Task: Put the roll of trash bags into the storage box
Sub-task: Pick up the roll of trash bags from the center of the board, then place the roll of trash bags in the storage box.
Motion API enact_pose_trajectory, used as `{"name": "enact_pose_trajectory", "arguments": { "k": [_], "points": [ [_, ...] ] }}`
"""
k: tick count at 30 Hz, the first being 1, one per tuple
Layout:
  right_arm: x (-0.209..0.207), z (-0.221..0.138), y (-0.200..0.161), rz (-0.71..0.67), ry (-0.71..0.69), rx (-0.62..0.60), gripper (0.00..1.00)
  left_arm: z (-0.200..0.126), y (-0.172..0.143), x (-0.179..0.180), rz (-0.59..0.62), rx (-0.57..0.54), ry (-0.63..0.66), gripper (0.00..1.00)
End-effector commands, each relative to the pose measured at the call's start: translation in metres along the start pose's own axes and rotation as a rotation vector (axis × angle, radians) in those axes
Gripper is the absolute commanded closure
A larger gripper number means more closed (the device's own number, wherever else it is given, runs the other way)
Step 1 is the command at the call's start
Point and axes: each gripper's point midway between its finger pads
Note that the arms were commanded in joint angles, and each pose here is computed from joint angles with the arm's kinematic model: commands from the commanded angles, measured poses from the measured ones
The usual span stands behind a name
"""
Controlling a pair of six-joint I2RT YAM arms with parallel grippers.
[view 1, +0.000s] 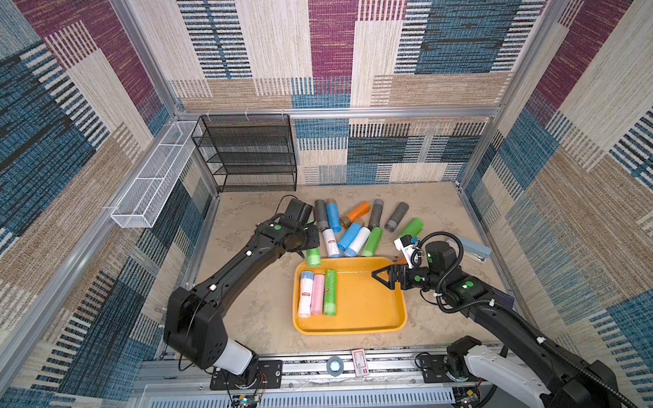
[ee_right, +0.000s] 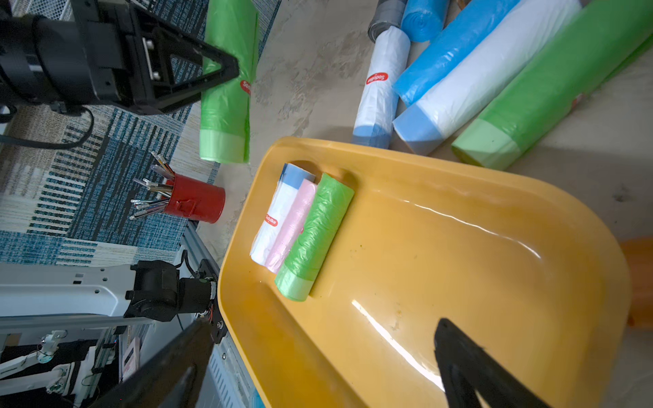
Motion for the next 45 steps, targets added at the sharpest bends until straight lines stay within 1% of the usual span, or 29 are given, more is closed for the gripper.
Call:
{"name": "enact_pose_trajectory", "arguments": {
  "k": [1, 5, 7, 10, 14, 16, 18, 21, 24, 29, 33, 39, 42, 45],
  "points": [
    [0.002, -0.009, -0.003, 0.019, -0.001, -0.024, 0.01, -0.004, -0.01, -0.038, -0.089, 0.009, -0.185, 0.65],
    [0.015, -0.016, 0.003, 0.036, 0.01, -0.015, 0.01, 0.003, -0.039, -0.048, -0.107, 0.053, -0.195, 0.65],
    [0.015, -0.027, 0.007, 0.037, -0.027, -0.052, 0.01, 0.01, -0.049, -0.057, -0.111, 0.085, -0.215, 0.65],
    [0.012, -0.039, 0.01, 0.031, -0.059, -0.124, 0.01, 0.017, -0.058, -0.071, -0.071, 0.122, -0.211, 0.65],
    [0.031, -0.039, 0.019, 0.018, -0.008, -0.089, 0.01, 0.02, -0.071, -0.085, -0.043, 0.167, -0.223, 0.65],
    [0.039, -0.046, 0.025, 0.005, -0.001, -0.11, 0.01, 0.021, -0.078, -0.087, -0.041, 0.195, -0.218, 0.65],
    [0.039, -0.056, 0.027, 0.009, -0.027, -0.144, 0.01, 0.023, -0.081, -0.092, -0.027, 0.226, -0.219, 0.65],
    [0.036, -0.062, 0.019, 0.031, -0.035, -0.155, 0.01, 0.022, -0.081, -0.106, 0.02, 0.267, -0.219, 0.65],
    [0.032, -0.062, 0.011, 0.049, -0.028, -0.156, 0.01, 0.018, -0.083, -0.121, 0.054, 0.268, -0.229, 0.65],
    [0.028, -0.06, 0.003, 0.057, -0.014, -0.161, 0.01, 0.012, -0.1, -0.134, 0.048, 0.252, -0.26, 0.65],
    [0.018, -0.05, -0.012, 0.074, 0.002, -0.125, 0.01, 0.005, -0.113, -0.123, 0.053, 0.212, -0.202, 0.65],
    [0.002, -0.033, -0.024, 0.07, 0.0, -0.081, 0.01, 0.01, -0.138, -0.104, 0.004, 0.186, -0.191, 0.65],
    [-0.002, -0.026, -0.027, 0.062, -0.009, -0.048, 0.01, 0.015, -0.147, -0.088, 0.01, 0.191, -0.123, 0.65],
    [-0.005, -0.025, -0.023, 0.052, -0.033, -0.051, 0.01, 0.019, -0.148, -0.074, 0.047, 0.19, -0.039, 0.65]
  ]
}}
Point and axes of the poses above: each gripper's point midway between its finger pads, its own z axis out along the fingers, its own x axis along the line the jaws close on, y = z × x, and after that the axes turned 3 degrees about z, right-handed
